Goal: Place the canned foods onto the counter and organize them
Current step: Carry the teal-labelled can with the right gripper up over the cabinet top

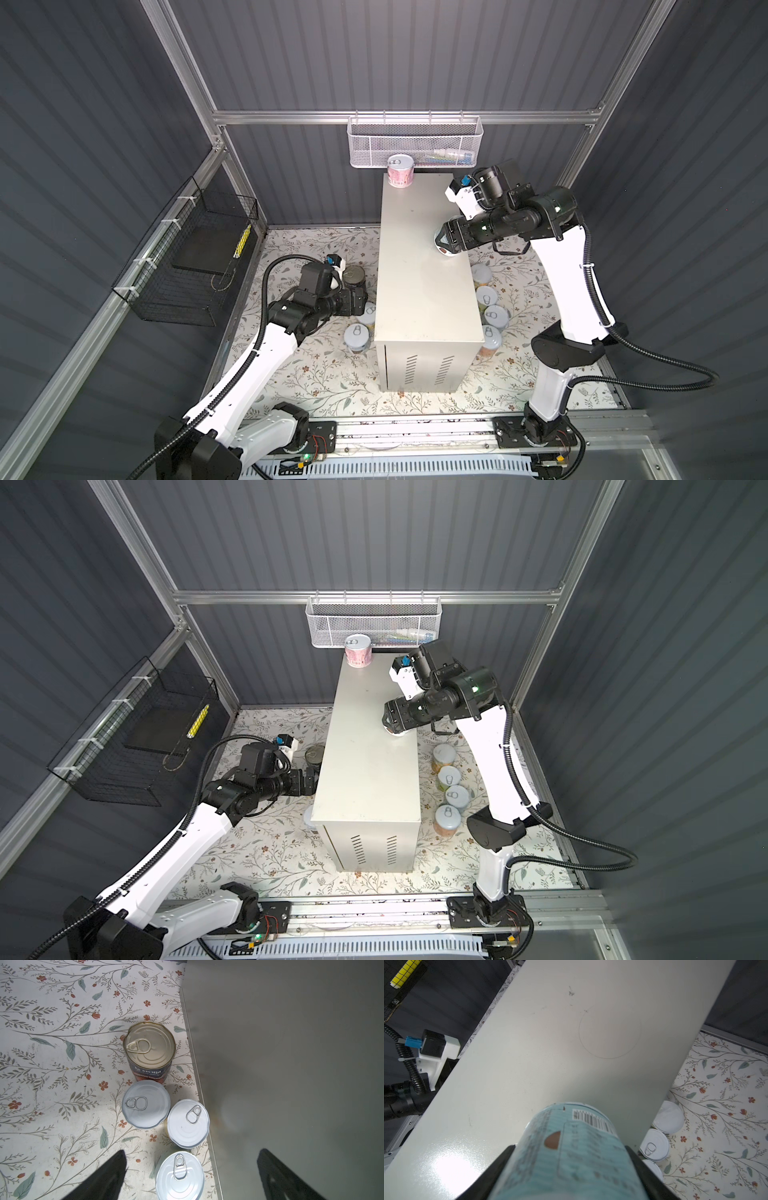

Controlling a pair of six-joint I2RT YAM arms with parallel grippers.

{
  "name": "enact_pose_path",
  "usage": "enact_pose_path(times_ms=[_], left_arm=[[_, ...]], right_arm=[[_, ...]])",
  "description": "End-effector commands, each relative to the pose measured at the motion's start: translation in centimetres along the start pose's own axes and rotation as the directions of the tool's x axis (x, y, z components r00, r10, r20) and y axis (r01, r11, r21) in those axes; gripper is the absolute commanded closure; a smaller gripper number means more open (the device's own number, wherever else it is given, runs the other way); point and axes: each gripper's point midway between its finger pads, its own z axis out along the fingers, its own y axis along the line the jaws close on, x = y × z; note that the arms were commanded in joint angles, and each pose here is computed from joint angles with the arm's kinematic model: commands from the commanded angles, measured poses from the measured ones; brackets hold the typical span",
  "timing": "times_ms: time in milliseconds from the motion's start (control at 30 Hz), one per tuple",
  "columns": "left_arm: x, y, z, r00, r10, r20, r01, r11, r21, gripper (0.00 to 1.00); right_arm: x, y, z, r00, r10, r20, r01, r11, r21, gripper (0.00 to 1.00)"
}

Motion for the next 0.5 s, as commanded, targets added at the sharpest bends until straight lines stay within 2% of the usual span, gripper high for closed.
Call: enact_pose_path(times_ms=[0, 33, 167, 467], left_arm=[[0.4, 0.3, -0.1, 1.0, 0.006, -0.009, -0.006, 1.0, -0.011, 0.01], [0.4, 0.3, 0.0, 1.0, 0.004, -0.01, -0.004, 1.0, -0.014, 0.01], [0.5, 0.4, -0.1, 1.0, 0.005, -0.014, -0.005, 1.0, -0.021, 0.01], [0.2, 0.7, -0.3, 1.0, 0.015, -0.001, -0.015, 0.999, -0.037, 0.0]], right_arm=[[-1.8, 0.4, -0.7, 0.997, -0.013, 0.082, 0.012, 1.0, 0.005, 0.37], [-1.8, 0.5, -0.5, 0.997, -0.012, 0.08, 0.012, 1.0, 0.002, 0.29], [-2.0, 1.1, 0.4, 0.997, -0.02, 0.072, 0.021, 1.0, -0.013, 0.18], [-2.9, 1.3, -0.1, 0.993, -0.027, 0.119, 0.029, 1.0, -0.009, 0.14]])
